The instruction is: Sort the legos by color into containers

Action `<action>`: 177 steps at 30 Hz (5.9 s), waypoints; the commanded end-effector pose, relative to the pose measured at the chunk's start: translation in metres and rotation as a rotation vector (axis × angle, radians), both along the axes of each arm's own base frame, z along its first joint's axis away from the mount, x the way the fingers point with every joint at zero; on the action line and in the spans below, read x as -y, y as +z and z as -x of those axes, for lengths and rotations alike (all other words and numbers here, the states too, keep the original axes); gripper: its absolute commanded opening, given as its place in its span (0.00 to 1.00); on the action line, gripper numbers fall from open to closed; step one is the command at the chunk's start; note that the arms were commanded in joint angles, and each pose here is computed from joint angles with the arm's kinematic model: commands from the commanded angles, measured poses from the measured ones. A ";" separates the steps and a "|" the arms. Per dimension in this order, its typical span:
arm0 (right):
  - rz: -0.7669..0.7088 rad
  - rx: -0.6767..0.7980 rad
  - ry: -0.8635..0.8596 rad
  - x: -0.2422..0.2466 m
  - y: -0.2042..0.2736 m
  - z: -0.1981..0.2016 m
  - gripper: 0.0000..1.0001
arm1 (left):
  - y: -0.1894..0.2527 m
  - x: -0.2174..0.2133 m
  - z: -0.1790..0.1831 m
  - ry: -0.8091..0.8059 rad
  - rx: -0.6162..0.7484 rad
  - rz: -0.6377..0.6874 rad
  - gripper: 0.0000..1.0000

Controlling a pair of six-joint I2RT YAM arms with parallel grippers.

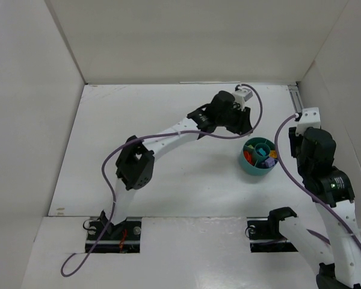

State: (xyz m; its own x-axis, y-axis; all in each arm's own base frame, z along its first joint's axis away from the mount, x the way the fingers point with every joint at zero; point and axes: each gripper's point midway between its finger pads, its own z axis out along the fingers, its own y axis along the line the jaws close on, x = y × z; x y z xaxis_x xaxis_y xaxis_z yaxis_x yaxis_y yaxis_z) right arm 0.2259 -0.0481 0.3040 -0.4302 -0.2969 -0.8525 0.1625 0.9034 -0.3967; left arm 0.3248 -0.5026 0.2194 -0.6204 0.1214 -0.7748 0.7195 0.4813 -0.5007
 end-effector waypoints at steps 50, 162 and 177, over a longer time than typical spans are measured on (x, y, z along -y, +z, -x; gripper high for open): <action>0.034 -0.014 -0.084 0.017 0.005 0.014 0.29 | -0.024 0.074 0.003 -0.111 0.044 -0.018 0.70; 0.007 0.104 1.087 -0.193 0.012 -0.021 0.89 | 0.116 -0.143 0.049 0.000 0.156 0.235 0.00; -0.071 -0.106 -0.018 -0.017 -0.016 0.012 1.00 | 0.065 -0.103 0.010 0.051 0.101 0.094 0.00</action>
State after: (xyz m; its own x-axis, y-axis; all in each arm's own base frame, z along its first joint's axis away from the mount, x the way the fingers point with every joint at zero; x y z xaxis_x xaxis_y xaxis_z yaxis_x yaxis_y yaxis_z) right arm 0.2247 0.0027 0.3064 -0.3780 -0.3186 -0.8693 -0.0488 0.9445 -0.3249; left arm 0.3222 -0.3827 0.2565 -0.6065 0.0104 -0.7950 0.6828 0.5190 -0.5142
